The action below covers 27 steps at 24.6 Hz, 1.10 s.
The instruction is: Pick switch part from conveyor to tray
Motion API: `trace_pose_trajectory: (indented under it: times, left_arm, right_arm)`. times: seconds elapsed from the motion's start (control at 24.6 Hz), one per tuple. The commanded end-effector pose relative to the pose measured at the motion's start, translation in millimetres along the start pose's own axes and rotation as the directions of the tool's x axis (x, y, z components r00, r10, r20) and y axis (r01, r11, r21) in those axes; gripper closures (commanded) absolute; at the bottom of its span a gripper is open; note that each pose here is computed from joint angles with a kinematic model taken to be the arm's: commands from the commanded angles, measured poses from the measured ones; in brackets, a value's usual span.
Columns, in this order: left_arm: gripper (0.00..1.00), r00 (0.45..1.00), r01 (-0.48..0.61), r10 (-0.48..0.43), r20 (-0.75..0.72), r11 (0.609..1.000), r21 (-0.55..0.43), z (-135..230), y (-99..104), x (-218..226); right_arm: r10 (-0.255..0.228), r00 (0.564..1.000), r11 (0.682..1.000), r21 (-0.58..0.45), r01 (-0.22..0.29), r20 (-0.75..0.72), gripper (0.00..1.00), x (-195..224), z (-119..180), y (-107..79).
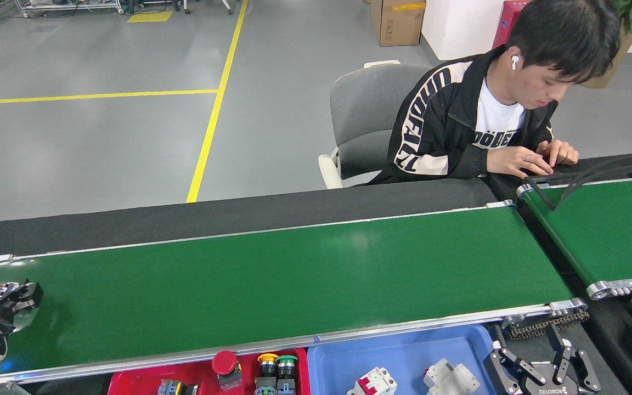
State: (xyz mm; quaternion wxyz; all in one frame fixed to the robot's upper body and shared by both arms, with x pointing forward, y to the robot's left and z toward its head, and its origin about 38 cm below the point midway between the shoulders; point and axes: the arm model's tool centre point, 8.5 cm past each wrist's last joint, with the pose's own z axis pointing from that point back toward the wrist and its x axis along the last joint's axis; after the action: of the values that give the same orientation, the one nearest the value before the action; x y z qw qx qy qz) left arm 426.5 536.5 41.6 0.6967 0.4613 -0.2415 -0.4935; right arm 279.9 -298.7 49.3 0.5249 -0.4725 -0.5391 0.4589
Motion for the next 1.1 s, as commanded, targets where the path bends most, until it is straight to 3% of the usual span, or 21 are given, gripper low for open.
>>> trace_pose_trajectory:
  times: [0.0,0.16,0.28,0.37,0.49,0.65,0.69,0.77,0.89,0.98,1.02,1.06]
  left_arm:
    - [0.94,0.999,-0.007,0.006,0.038,0.999,0.048,0.7,14.9,11.5]
    - [0.93,0.986,0.022,-0.051,0.160,0.985,0.173,28.0,12.5,51.2]
    - [0.92,0.944,0.045,-0.137,0.300,0.955,0.293,76.2,2.4,88.7]
    - [0.91,0.882,0.057,-0.215,0.419,0.932,0.358,116.5,-9.1,114.7]
    - [0.89,0.719,0.052,-0.331,0.611,0.903,0.427,175.2,-27.5,173.0]
    - [0.86,0.436,0.079,-0.466,0.770,0.872,0.483,224.6,-47.5,237.7]
    - [0.86,0.391,0.088,-0.484,0.783,0.867,0.491,233.4,-52.1,248.1]
    - [0.86,0.343,0.109,-0.499,0.796,0.862,0.494,242.6,-61.6,254.5]
    - [0.84,0.330,0.134,-0.503,0.799,0.862,0.488,245.7,-70.1,249.0]
    - [0.74,0.331,0.135,-0.504,0.798,0.862,0.489,245.6,-70.1,248.1]
    - [0.61,0.334,0.133,-0.502,0.798,0.863,0.487,245.0,-69.9,247.2]
    - [0.35,0.337,0.128,-0.499,0.798,0.864,0.487,245.1,-69.5,247.6]
  right_arm:
    - [0.002,1.000,1.000,-0.021,-0.002,0.004,0.01,0.1,-2.2,-5.3]
    - [0.003,1.000,1.000,-0.018,-0.003,-0.008,0.01,-2.8,0.3,-4.4]
    - [0.007,0.999,1.000,-0.015,-0.008,-0.031,0.01,-9.7,3.3,-4.4]
    - [0.013,0.998,1.000,-0.019,-0.015,-0.057,0.01,-18.8,5.1,-6.9]
    - [0.022,0.996,1.000,-0.016,-0.023,-0.084,0.01,-28.8,11.2,-8.2]
    - [0.004,0.989,1.000,-0.017,-0.007,-0.148,0.01,-52.6,28.9,-11.0]
    - [-0.006,0.988,1.000,-0.021,0.003,-0.155,0.01,-54.4,30.1,-11.7]
    - [-0.018,0.988,1.000,-0.016,0.015,-0.152,0.01,-54.3,29.5,-11.1]
    - [-0.021,0.990,1.000,-0.008,0.020,-0.140,0.01,-52.1,25.8,-11.2]
    - [-0.024,0.991,1.000,-0.012,0.022,-0.129,0.01,-49.0,20.1,-13.7]
    - [-0.026,0.992,1.000,-0.014,0.025,-0.123,0.01,-47.4,13.6,-16.7]
    - [-0.030,0.992,0.999,-0.014,0.029,-0.119,0.01,-45.9,6.9,-19.9]
